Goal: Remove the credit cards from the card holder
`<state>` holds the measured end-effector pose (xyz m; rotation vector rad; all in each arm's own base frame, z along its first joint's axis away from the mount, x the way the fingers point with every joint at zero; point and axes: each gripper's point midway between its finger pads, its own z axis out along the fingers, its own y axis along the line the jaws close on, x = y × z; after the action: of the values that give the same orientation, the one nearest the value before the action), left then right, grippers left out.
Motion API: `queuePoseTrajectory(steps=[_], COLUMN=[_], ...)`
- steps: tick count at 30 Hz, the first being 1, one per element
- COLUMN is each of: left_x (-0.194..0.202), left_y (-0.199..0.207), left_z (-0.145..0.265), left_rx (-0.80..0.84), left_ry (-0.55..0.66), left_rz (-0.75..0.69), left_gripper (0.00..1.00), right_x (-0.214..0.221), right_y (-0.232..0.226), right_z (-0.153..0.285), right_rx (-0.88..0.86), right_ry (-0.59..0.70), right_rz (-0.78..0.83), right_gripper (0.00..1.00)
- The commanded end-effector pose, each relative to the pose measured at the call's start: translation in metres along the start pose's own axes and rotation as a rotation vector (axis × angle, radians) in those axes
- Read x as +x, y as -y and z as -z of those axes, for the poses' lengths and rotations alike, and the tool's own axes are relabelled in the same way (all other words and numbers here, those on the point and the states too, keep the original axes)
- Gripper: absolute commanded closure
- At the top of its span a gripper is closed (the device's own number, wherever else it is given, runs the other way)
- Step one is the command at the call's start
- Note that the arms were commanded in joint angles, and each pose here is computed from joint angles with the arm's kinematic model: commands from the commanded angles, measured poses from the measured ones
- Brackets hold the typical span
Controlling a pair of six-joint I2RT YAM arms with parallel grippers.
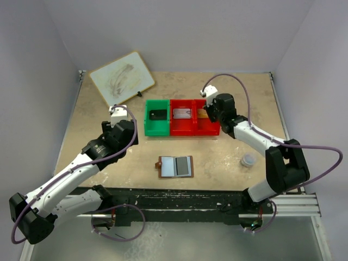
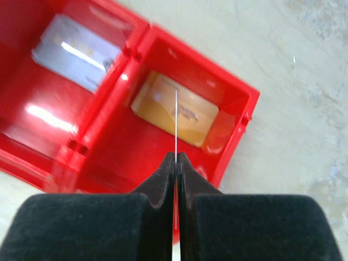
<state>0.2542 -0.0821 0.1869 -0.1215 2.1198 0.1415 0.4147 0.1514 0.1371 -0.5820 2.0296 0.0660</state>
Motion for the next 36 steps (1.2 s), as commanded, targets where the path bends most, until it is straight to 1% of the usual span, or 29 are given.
queuePoseTrajectory(steps=[1, 3, 5, 9, 11, 13, 17, 21, 25, 28, 29, 30, 32, 36], left_x=[-0.014, -0.015, -0.015, -0.012, -0.011, -0.012, -0.013, -0.016, -0.016, -0.015, -0.014, -0.015, -0.014, -0.013], left_y=[-0.001, -0.002, -0.001, 0.000, 0.000, 0.000, -0.001, -0.002, -0.002, -0.001, -0.001, -0.001, -0.001, 0.000], left_z=[0.004, 0.005, 0.005, 0.003, 0.002, 0.002, 0.004, 0.006, 0.006, 0.005, 0.004, 0.004, 0.004, 0.003], left_rx=[0.002, 0.004, 0.006, 0.008, 0.003, 0.002, 0.009, 0.011, 0.009, 0.011, 0.009, 0.008, 0.007, 0.006], left_ry=[0.044, 0.049, 0.050, 0.040, 0.033, 0.034, 0.041, 0.057, 0.056, 0.051, 0.049, 0.049, 0.047, 0.043], left_rz=[0.035, 0.039, 0.040, 0.030, 0.024, 0.025, 0.032, 0.045, 0.040, 0.036, 0.032, 0.032, 0.031, 0.024], left_gripper=[0.26, 0.25, 0.25, 0.26, 0.26, 0.26, 0.25, 0.25, 0.24, 0.24, 0.24, 0.24, 0.24, 0.24], right_x=[0.001, -0.005, -0.017, -0.020, -0.020, -0.020, -0.013, -0.010, -0.014, -0.011, -0.003, -0.014, -0.022, -0.015], right_y=[0.020, 0.010, 0.011, 0.028, 0.024, 0.020, 0.015, 0.006, 0.004, 0.006, 0.003, -0.001, -0.003, 0.000], right_z=[0.010, 0.013, 0.014, 0.006, 0.003, 0.001, -0.011, -0.020, -0.028, -0.036, -0.038, -0.038, -0.036, -0.042], right_rx=[0.065, -0.001, 0.006, 0.085, 0.055, 0.034, -0.018, -0.065, -0.072, -0.092, -0.127, -0.155, -0.170, -0.181], right_ry=[0.042, 0.097, 0.148, 0.118, 0.130, 0.151, 0.124, 0.135, 0.165, 0.131, 0.107, 0.125, 0.144, 0.127], right_rz=[0.277, 0.394, 0.434, 0.526, 0.598, 0.634, 0.726, 0.763, 0.790, 0.813, 0.816, 0.818, 0.814, 0.832], right_gripper=[1.00, 1.00, 1.00, 1.00, 1.00, 1.00, 1.00, 1.00, 1.00, 1.00, 1.00, 1.00, 1.00, 1.00])
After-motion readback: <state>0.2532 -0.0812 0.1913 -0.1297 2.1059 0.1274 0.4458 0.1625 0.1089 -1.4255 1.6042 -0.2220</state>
